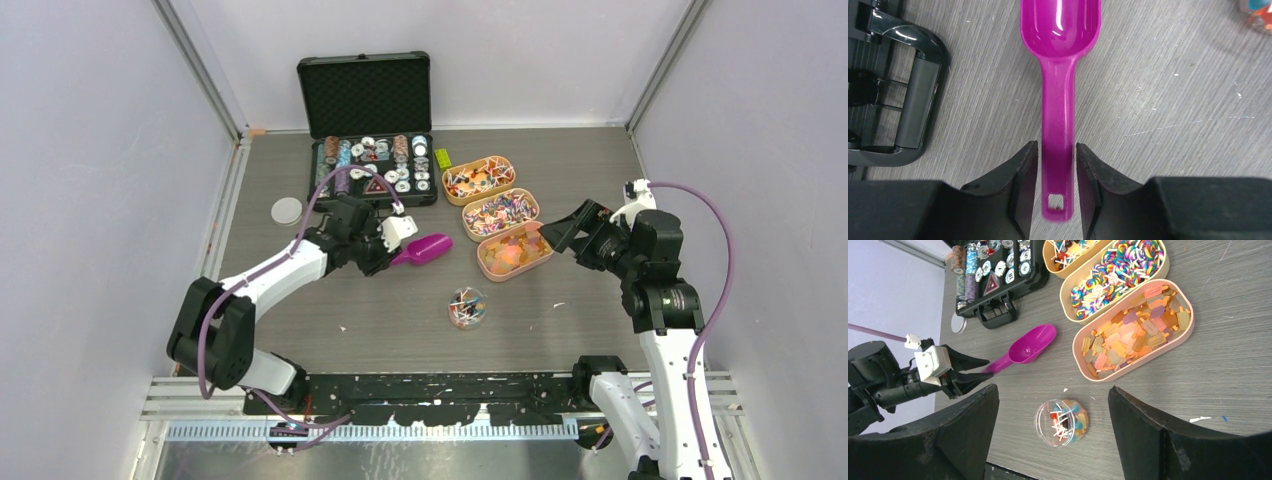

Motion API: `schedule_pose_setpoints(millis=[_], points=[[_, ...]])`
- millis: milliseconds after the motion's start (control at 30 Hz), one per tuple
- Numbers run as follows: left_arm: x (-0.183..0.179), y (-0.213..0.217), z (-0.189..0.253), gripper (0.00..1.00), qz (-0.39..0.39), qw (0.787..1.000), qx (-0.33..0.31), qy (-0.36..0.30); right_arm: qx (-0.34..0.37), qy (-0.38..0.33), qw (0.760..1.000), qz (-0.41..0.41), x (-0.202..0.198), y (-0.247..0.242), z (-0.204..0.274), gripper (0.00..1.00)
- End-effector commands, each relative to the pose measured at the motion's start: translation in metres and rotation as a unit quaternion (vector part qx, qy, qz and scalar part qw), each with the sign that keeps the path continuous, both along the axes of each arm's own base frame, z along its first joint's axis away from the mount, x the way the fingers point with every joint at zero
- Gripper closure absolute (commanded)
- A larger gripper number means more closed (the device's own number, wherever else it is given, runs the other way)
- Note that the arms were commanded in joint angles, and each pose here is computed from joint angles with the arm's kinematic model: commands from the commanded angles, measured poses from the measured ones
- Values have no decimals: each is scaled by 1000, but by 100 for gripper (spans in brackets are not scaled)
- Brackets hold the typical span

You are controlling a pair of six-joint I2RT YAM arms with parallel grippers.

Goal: Pack the candies
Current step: Place the spatula at the center of the board.

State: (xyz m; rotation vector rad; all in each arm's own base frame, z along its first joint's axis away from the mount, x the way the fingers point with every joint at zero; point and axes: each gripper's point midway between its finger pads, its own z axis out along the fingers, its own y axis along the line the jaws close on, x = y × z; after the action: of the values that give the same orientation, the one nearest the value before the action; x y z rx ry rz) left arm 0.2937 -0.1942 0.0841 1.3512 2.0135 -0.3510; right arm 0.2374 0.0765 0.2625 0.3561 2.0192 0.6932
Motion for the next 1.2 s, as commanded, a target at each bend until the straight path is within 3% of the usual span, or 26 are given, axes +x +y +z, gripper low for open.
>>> schedule_pose_setpoints(millis=[0,100,267,333,367,400,533,700,867,967,1167], points=[[19,1,2,63,6,999,-5,-34,8,-19,1000,7,3,3,11,16],[28,10,-4,59,24,999,11,-40,10,-17,1000,7,4,3,10,16],[36,10,-1,34,46,998,-4,-33,9,-16,1000,7,4,3,8,16],[40,7,11,21,58,997,-18,-37,8,-15,1000,8,3,3,8,16],[43,6,20,6,65,997,-26,-40,7,-14,1000,9,3,3,7,16],[44,6,27,1,76,996,-33,-43,7,-12,1000,9,2,3,6,15],[63,19,65,0,155,984,-40,-83,-8,-1,1000,-5,-1,-3,-1,15],[95,81,94,0,356,925,17,-129,-25,-7,999,-21,-4,-11,-1,15],[106,130,97,0,465,880,44,-86,-3,5,1000,-29,-4,-8,-3,15],[113,156,100,0,519,850,45,-80,5,3,1000,-26,-5,-6,-2,15],[128,215,92,0,637,768,-3,-63,3,-5,1000,-26,-3,-6,-1,15]])
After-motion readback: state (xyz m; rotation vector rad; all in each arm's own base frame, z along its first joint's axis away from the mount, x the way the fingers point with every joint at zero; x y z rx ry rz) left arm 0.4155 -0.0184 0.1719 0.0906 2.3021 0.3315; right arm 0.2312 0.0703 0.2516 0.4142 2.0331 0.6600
